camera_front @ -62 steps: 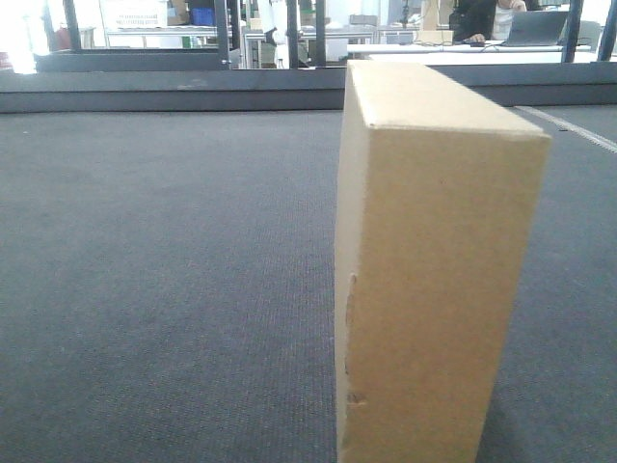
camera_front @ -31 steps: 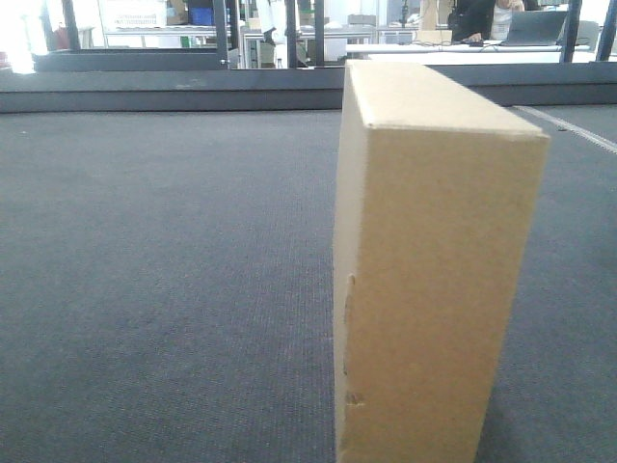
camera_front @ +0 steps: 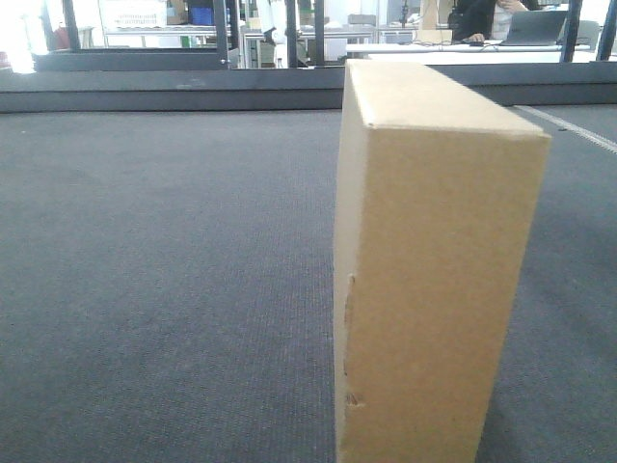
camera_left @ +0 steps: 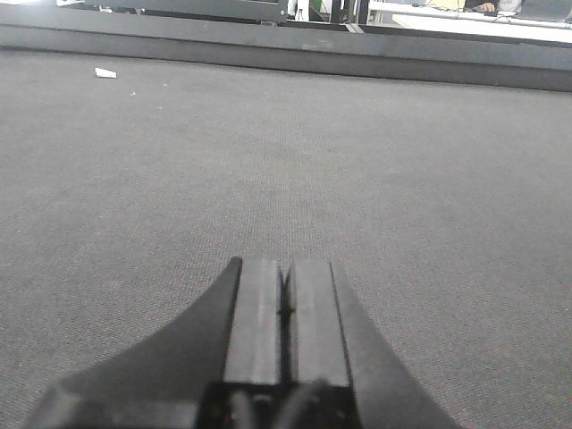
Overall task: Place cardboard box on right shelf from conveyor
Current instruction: 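Lower the open right gripper over the box top and close on it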
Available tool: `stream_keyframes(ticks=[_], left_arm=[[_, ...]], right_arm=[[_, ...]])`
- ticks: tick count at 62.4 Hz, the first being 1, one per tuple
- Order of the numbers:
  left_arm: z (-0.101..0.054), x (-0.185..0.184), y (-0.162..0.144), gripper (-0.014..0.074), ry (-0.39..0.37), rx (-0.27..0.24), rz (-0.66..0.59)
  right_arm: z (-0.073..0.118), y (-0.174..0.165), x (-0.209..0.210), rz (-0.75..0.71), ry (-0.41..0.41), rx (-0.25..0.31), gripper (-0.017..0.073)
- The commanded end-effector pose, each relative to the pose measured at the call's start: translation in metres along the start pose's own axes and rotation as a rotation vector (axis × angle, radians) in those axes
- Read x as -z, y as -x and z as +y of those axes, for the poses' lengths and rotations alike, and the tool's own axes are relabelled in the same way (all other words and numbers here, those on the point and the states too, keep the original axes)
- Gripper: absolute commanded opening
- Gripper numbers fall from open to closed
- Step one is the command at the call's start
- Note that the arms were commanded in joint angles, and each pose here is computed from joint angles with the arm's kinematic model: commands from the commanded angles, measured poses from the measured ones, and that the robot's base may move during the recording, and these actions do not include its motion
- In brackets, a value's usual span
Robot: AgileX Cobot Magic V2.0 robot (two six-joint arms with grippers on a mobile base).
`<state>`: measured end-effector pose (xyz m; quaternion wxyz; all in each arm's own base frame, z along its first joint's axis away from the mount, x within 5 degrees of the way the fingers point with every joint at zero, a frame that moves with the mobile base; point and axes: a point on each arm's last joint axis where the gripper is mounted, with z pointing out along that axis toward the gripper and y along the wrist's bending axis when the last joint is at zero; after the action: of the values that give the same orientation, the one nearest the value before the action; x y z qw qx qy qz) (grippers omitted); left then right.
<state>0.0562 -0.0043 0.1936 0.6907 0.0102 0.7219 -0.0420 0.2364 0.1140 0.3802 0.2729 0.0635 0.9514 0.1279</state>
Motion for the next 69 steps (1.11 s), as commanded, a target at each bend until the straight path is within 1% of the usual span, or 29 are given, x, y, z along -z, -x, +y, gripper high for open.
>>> stream_keyframes(ticks=[1, 9, 14, 21, 37, 46, 66, 69], left_arm=[[0.000, 0.000, 0.005, -0.0116, -0.003, 0.003, -0.083], [0.000, 0.000, 0.005, -0.0115, -0.003, 0.003, -0.083], [0.000, 0.000, 0.005, -0.0116, -0.003, 0.003, -0.083], [0.000, 0.000, 0.005, -0.0116, -0.003, 0.003, -0.083], [0.000, 0.000, 0.005, -0.0116, -0.003, 0.003, -0.083], [0.000, 0.000, 0.005, -0.0116, -0.003, 0.003, -0.083], [0.000, 0.000, 0.005, -0.0116, -0.003, 0.003, -0.083], [0.000, 0.000, 0.005, -0.0116, -0.003, 0.003, -0.083]], right_arm=[[0.020, 0.009, 0.010, -0.069, 0.050, 0.019, 0.0633], [0.043, 0.004, -0.005, -0.028, 0.065, 0.046, 0.0633], [0.051, 0.000, -0.012, -0.007, 0.071, 0.060, 0.0633], [0.060, -0.005, -0.016, 0.003, 0.081, 0.060, 0.0633], [0.069, -0.013, -0.017, 0.018, 0.099, 0.087, 0.0633], [0.071, -0.015, -0.020, 0.030, 0.093, 0.048, 0.0633], [0.079, -0.022, -0.028, 0.065, 0.081, 0.071, 0.0633], [0.079, -0.022, -0.029, 0.068, 0.079, 0.065, 0.0633]])
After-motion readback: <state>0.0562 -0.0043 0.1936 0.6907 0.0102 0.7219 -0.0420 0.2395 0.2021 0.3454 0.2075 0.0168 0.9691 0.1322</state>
